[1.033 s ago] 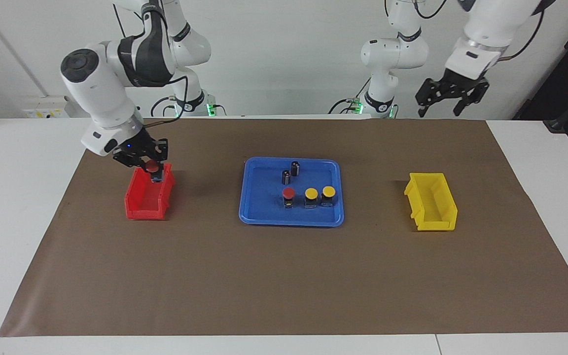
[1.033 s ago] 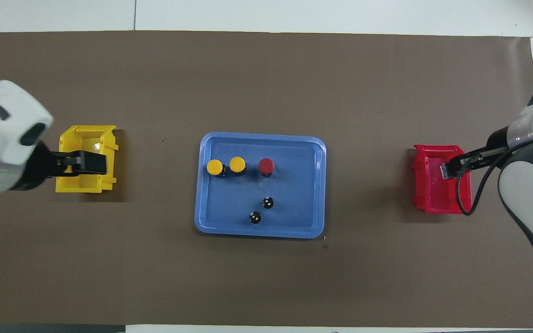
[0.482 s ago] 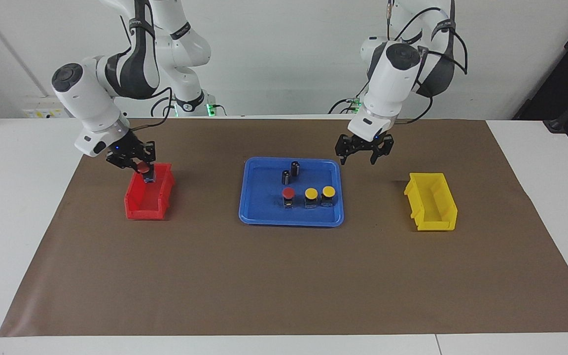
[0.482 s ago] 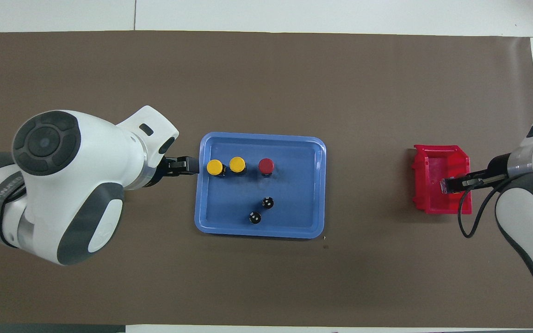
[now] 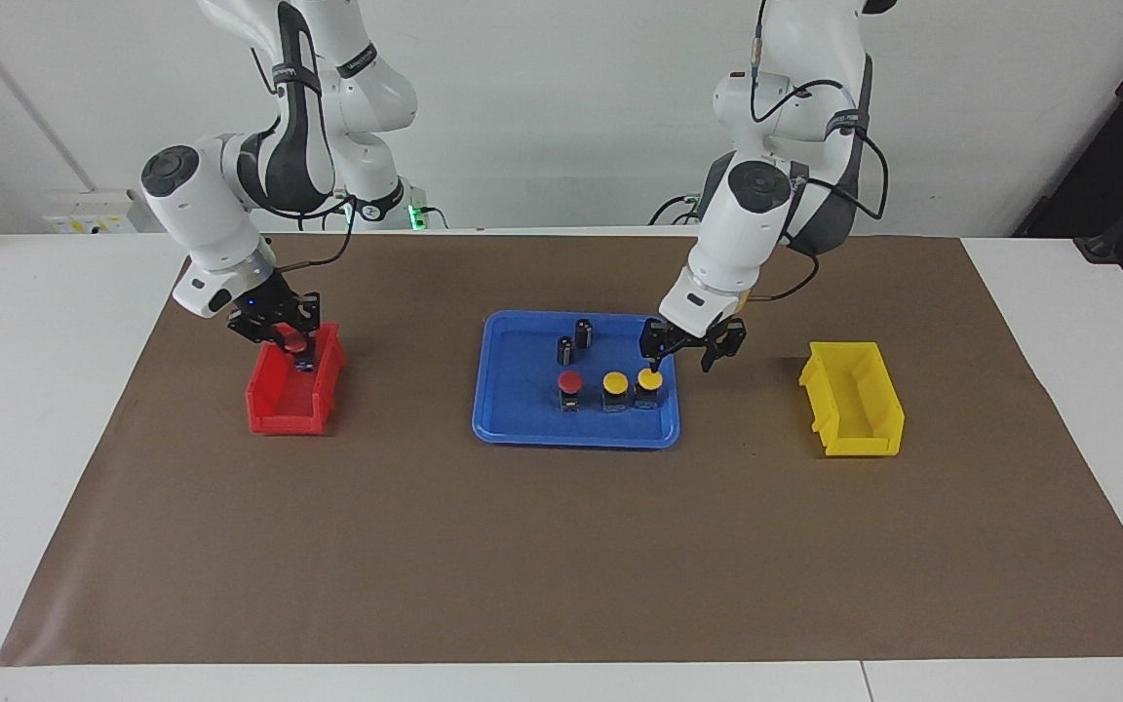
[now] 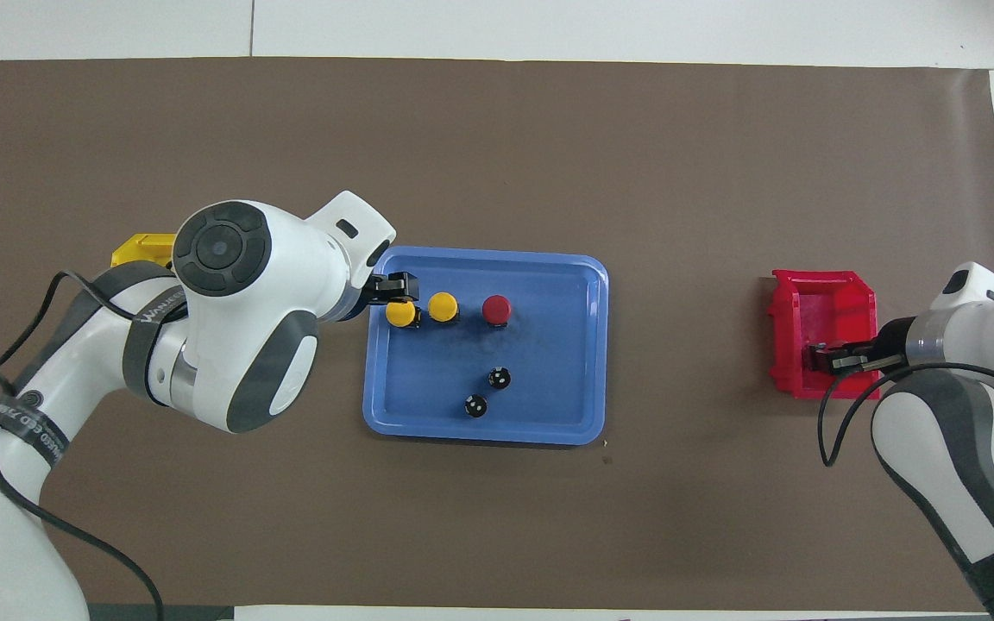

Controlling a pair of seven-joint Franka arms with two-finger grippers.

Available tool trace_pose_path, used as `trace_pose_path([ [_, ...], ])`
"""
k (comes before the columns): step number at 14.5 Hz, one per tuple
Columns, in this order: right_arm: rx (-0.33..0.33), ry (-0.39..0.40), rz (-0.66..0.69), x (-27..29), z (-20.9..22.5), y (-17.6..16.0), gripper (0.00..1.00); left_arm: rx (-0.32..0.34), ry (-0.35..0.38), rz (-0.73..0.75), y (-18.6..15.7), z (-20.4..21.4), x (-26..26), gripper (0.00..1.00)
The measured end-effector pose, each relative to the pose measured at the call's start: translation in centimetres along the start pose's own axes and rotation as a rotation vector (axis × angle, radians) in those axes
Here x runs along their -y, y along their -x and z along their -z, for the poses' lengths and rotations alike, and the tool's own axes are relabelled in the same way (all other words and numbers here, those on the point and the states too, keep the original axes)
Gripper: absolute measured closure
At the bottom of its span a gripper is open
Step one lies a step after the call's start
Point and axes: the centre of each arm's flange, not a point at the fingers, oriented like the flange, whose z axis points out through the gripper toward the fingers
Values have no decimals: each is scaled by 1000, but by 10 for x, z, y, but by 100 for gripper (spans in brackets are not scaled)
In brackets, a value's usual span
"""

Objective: Sort red and yellow buttons by color
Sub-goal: 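Grasp the nearer yellow button with the left gripper while the right gripper releases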

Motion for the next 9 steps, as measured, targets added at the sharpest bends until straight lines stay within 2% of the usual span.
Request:
trace_pose_path([
  [5,3,0,3,0,-7,4,59,20,-4,8,7,-23,-17,14],
  [7,-14,7,2,0,-8,4,59,23,-6,9,8,-24,-17,17],
  [8,-19,10,1,-1,-11,6,59,23,-6,9,8,-24,-16,22],
  [9,-19,10,-1,-1,-13,7,59,24,-7,10,8,-25,-16,22],
])
